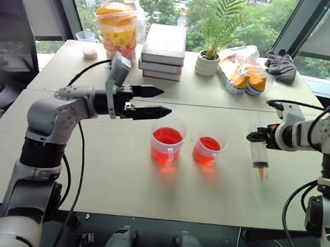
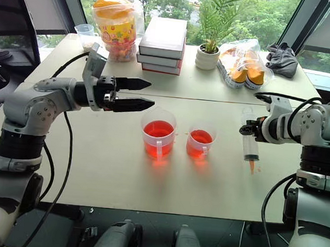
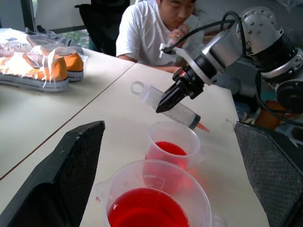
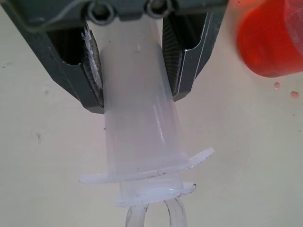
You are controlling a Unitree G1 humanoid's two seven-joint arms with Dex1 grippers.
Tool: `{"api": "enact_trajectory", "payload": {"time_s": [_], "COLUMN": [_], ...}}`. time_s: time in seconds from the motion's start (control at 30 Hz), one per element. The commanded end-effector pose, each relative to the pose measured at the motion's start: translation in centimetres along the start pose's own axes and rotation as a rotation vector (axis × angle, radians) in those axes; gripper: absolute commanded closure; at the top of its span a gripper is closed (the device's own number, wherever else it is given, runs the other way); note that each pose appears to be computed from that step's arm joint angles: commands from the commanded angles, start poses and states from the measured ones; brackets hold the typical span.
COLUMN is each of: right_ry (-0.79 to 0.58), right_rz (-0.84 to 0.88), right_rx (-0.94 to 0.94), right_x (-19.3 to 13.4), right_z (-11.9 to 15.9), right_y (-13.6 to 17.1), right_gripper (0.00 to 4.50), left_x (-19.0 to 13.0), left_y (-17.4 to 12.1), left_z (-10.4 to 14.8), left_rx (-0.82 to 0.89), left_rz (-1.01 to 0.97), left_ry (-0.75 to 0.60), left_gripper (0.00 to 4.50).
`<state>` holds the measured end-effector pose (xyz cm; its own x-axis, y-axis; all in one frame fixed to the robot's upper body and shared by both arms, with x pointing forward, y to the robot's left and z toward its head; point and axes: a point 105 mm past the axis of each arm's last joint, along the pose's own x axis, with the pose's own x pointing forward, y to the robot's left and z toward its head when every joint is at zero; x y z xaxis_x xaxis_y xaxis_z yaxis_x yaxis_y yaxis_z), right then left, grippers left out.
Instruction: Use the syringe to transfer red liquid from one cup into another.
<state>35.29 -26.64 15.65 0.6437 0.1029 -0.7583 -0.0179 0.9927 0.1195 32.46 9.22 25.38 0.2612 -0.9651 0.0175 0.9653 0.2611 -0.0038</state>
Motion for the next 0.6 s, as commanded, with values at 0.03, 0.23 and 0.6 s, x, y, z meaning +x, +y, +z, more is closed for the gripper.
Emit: {"api": "enact_trajectory", "payload": {"time_s": [0.03,0.23,0.6], "right_ry": [-0.021,-0.044,-0.371], "right_rz": [-0.003,0.022,0.174], "right_rx": [0.004,0.003,-0.325], "right_x": [-0.1,-0.6,-8.7], "right_z": [0.5,1.0,4.0], "right_y": [-0.4,-0.3,3.1], "right_gripper": [3.13,0.58,0.03], "left_x": [-0.4,-0.5,-1.0], "left_y": [-0.6,-0.7,-0.7], "left_z": [1.3,1.1,0.8], "left_rx": [0.044,0.044,0.049], "left_rz": [-0.004,0.003,0.006], "left_ry": [-0.029,-0.014,0.020], "left_gripper": [0.02,0.00,0.00]}}
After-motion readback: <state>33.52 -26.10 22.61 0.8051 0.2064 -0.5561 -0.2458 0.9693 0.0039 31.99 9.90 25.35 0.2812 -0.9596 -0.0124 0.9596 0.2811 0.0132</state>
